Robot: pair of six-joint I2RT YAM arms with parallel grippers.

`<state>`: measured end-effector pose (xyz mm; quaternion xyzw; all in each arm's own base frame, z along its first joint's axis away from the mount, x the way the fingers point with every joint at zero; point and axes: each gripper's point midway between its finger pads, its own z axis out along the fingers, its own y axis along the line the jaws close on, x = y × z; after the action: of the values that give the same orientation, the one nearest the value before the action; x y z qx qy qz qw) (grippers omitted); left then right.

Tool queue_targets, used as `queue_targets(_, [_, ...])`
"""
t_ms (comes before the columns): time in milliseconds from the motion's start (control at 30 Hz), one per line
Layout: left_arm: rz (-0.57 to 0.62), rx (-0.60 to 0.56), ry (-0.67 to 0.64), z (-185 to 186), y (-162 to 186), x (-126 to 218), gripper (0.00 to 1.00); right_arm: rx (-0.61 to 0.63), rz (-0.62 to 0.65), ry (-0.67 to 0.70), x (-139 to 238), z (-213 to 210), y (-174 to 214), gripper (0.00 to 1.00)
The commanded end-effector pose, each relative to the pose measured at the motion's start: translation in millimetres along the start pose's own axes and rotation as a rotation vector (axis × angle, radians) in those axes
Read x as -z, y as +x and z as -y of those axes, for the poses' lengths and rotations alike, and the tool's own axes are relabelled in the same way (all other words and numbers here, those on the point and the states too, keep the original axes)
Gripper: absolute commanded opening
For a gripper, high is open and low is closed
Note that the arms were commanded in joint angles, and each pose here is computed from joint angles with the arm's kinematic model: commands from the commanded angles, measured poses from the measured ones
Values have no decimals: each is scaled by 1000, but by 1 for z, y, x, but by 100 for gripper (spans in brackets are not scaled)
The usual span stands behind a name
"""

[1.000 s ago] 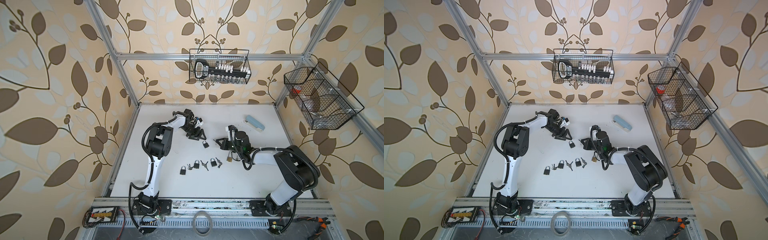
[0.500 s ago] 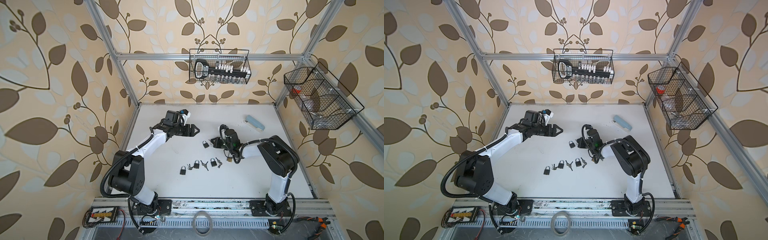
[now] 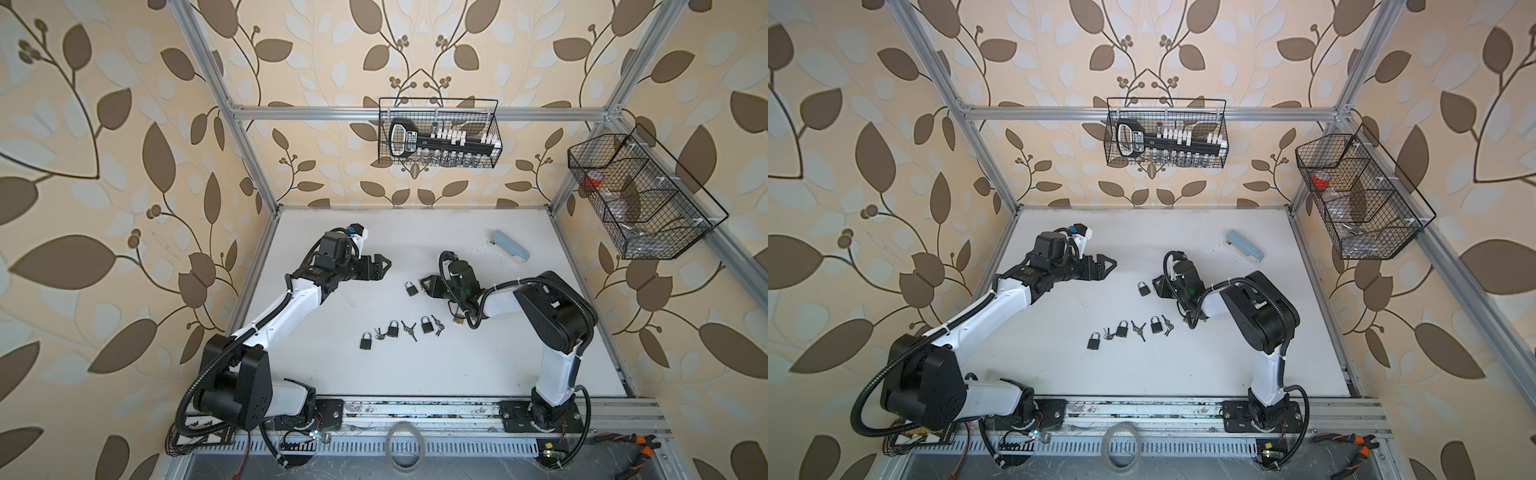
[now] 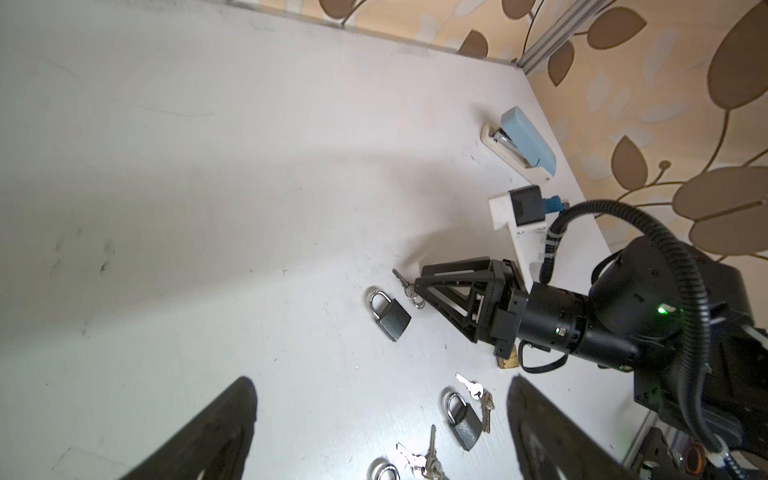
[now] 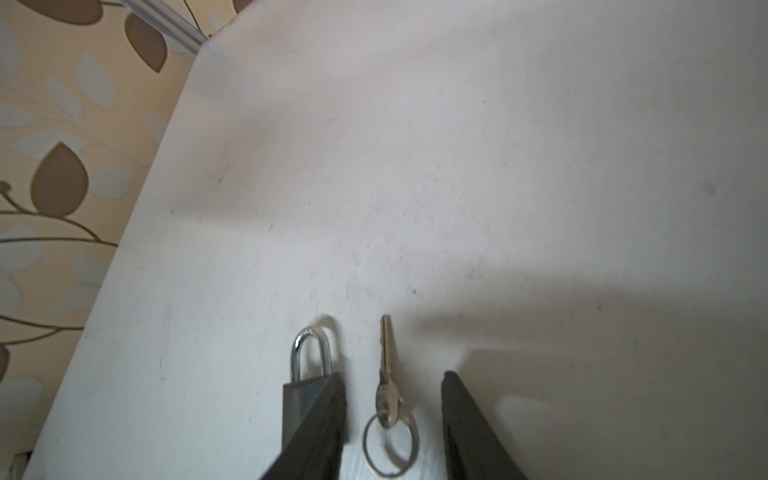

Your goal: Lock with the key

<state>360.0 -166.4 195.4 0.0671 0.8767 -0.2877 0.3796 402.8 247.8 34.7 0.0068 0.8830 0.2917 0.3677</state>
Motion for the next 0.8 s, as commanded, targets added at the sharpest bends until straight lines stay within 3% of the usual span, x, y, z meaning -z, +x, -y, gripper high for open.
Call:
queue_targets(0, [147,-21,-101,-12,-18,20,99,52,69,29,24,-5,-20,50])
queue_targets(133, [332,-93,-233,-33,-21,50,99,123,248,111,72,3,-55,78])
queue_targets(267, [458,-191,-412,-65,-10,70,99,155,451,255,127,45,-88,97])
queue_targets(400, [454,-249,-617,-102,4,77,99,234,556,428,173,88,-119,99])
queue_targets(567, [412,-278,-697,-123,13,61,99,316,559,664,197,135,-127,99])
queue_targets(767, [362,-295,-732,-143,28,43,99,359,481,802,202,166,-119,99])
